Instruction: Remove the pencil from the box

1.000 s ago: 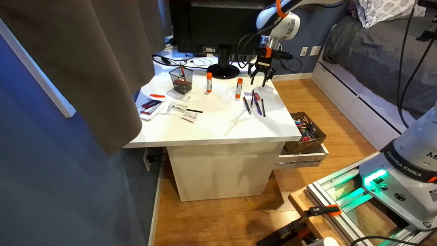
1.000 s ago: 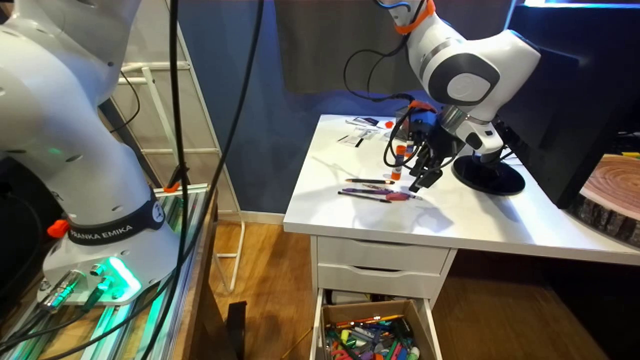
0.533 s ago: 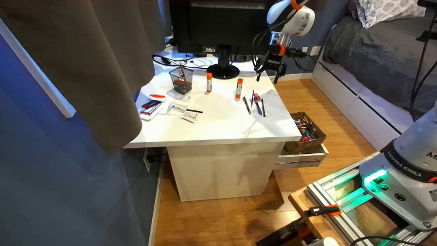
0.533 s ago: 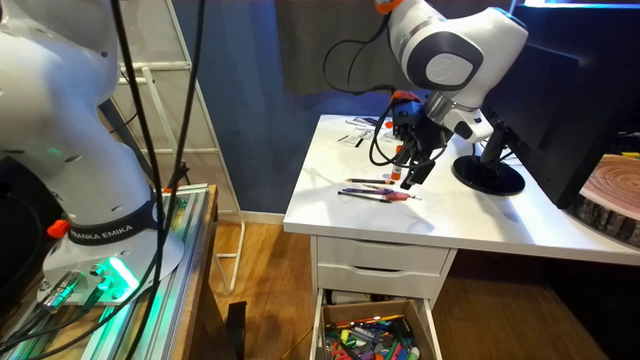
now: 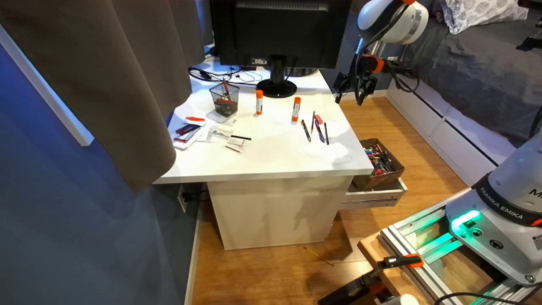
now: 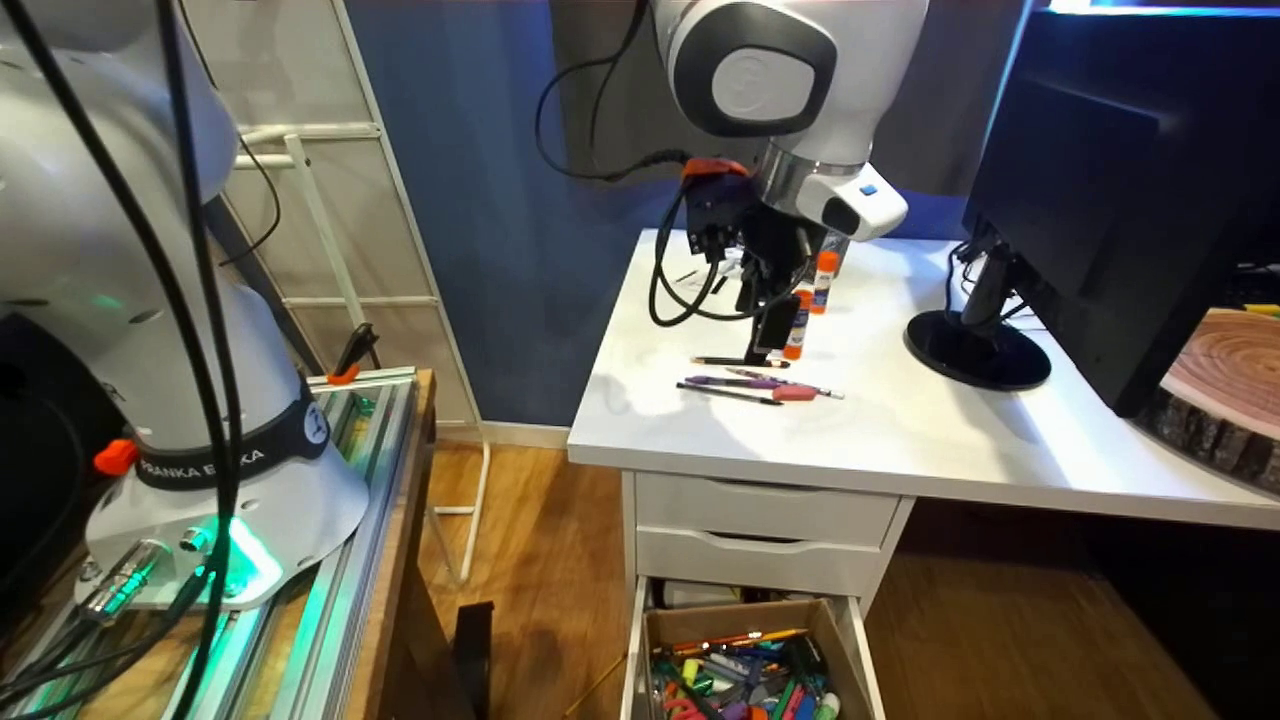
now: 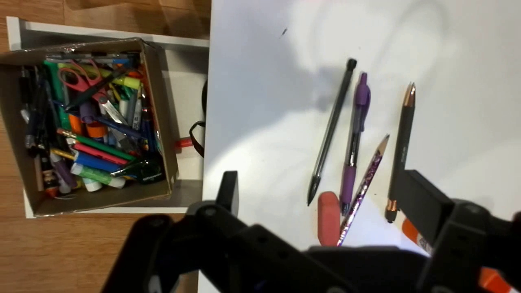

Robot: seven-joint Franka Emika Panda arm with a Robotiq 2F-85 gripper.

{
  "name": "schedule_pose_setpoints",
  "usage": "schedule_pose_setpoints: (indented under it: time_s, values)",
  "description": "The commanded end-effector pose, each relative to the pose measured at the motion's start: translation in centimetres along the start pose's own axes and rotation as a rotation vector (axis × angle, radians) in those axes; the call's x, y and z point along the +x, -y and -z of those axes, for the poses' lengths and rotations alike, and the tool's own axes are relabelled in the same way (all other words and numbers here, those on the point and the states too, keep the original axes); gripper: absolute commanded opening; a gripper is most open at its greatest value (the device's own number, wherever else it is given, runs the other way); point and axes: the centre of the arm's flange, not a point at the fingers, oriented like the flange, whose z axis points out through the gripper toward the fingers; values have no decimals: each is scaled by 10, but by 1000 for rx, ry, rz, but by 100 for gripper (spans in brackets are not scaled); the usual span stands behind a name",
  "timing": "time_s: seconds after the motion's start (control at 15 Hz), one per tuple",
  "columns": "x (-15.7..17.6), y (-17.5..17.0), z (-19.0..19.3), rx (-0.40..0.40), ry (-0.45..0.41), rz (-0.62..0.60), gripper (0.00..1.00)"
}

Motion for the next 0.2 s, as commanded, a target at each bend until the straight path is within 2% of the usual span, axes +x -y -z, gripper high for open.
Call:
schedule_pose_setpoints:
  time_s: [0.0,0.13]
  values:
    - [0,0,2,1,-4,0,100]
    - [4,0,0,1,-3,-2,100]
